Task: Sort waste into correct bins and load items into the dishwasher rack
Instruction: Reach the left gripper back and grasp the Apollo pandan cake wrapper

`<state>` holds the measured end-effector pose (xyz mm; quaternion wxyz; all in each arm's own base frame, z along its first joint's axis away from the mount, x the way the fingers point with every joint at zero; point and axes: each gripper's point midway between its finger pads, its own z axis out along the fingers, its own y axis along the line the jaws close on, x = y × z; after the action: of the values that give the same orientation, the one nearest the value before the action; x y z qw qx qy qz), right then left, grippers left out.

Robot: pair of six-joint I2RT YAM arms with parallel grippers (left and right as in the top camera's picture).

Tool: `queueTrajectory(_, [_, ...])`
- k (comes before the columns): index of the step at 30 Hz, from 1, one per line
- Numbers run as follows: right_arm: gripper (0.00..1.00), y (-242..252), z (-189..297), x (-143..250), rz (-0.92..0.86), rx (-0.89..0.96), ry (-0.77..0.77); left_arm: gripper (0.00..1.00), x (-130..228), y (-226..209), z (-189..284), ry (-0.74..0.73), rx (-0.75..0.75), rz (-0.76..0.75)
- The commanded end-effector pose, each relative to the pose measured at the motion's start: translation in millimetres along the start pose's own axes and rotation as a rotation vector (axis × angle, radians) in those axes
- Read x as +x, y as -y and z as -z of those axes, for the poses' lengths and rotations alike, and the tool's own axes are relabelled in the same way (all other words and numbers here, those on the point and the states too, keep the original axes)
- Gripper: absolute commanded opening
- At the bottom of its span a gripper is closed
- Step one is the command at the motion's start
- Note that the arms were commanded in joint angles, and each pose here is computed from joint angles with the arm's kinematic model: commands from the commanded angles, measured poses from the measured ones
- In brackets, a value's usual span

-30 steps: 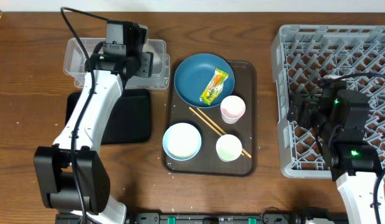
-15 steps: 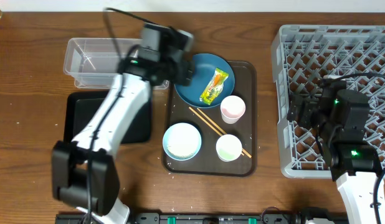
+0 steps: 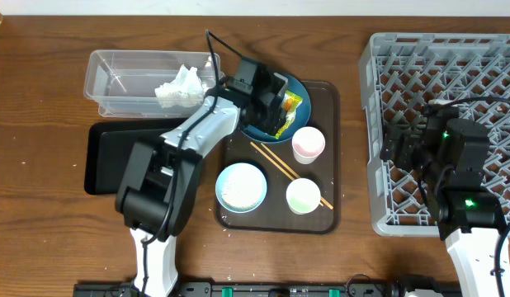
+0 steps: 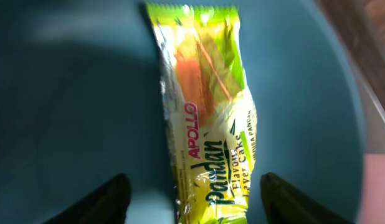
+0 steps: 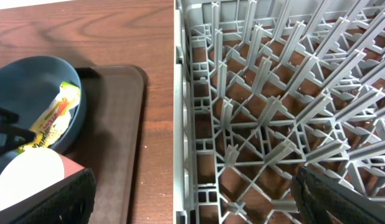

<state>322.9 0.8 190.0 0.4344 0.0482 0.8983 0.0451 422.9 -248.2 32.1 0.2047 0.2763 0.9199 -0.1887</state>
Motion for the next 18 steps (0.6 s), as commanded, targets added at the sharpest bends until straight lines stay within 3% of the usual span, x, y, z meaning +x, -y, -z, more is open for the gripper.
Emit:
queueTrajectory(1, [0.99,-6,4,-10,-0.002,-0.015,0.023,0.58,7,3,-9,-0.02,0.017,-0.001])
queueTrajectory(9, [0.99,-6,4,-10,-0.002,-0.016,0.023,0.08,9,3,-10,-0.03,0.019,0.002])
queueTrajectory(18, [0.99,-6,5,-9,-0.002,-0.015,0.021,0.06,-14,-1,24,0.043,-0.048,-0.016])
